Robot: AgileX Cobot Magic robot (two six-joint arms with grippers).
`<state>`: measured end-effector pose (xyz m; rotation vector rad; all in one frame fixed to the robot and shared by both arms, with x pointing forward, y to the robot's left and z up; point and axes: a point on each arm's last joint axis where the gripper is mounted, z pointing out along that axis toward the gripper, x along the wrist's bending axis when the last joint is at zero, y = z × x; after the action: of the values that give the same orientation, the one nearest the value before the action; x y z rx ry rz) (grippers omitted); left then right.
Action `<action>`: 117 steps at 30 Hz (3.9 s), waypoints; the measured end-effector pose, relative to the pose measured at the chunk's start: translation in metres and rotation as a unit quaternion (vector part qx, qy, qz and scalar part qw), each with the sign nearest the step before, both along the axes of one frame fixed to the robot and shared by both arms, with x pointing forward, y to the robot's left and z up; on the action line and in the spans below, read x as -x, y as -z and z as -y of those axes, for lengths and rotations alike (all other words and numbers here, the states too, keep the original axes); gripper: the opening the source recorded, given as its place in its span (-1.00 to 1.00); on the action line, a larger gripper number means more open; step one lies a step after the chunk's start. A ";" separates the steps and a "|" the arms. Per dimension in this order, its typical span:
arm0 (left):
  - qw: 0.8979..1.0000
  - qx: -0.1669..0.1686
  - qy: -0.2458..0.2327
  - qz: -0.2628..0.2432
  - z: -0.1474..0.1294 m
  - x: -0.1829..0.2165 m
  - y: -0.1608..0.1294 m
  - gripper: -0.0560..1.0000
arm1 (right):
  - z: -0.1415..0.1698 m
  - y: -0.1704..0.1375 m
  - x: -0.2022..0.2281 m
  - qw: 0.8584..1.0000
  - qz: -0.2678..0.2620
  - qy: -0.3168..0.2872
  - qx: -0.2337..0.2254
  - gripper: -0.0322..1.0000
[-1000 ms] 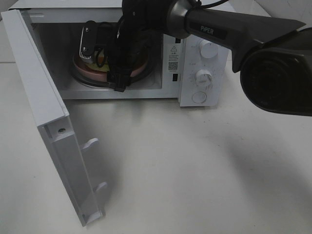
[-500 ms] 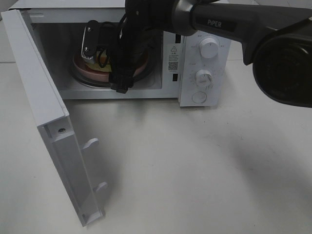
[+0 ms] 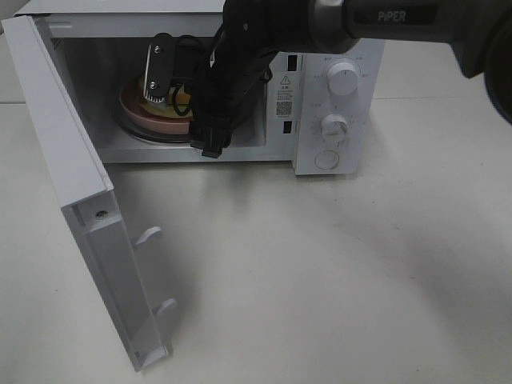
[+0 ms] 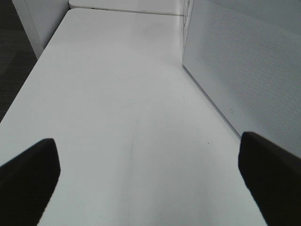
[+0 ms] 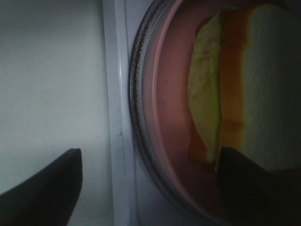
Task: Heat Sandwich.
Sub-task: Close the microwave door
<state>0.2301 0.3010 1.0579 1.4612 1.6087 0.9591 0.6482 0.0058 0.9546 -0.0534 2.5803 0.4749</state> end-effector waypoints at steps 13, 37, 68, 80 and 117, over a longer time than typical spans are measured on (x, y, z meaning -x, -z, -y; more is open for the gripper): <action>1.000 0.000 0.000 0.000 0.000 0.000 0.000 0.95 | 0.021 -0.011 0.037 1.000 0.011 -0.009 -0.002 0.54; 1.000 0.000 0.000 0.000 0.000 0.000 0.000 0.95 | 0.078 -0.043 0.111 1.000 -0.004 0.015 -0.013 0.54; 1.000 0.000 0.000 0.000 0.000 0.000 0.000 0.95 | 0.164 -0.084 0.224 0.971 -0.043 0.178 -0.152 0.54; 1.000 0.000 0.000 0.000 0.000 0.000 0.000 0.95 | 0.208 -0.116 0.280 0.931 -0.108 0.290 -0.191 0.54; 1.000 0.000 0.000 0.000 0.000 0.000 0.000 0.95 | 0.298 -0.107 0.377 0.816 -0.083 0.506 -0.268 0.54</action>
<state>0.2301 0.3010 1.0579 1.4612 1.6087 0.9591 0.2710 -0.2917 1.0621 1.5135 2.0972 0.7439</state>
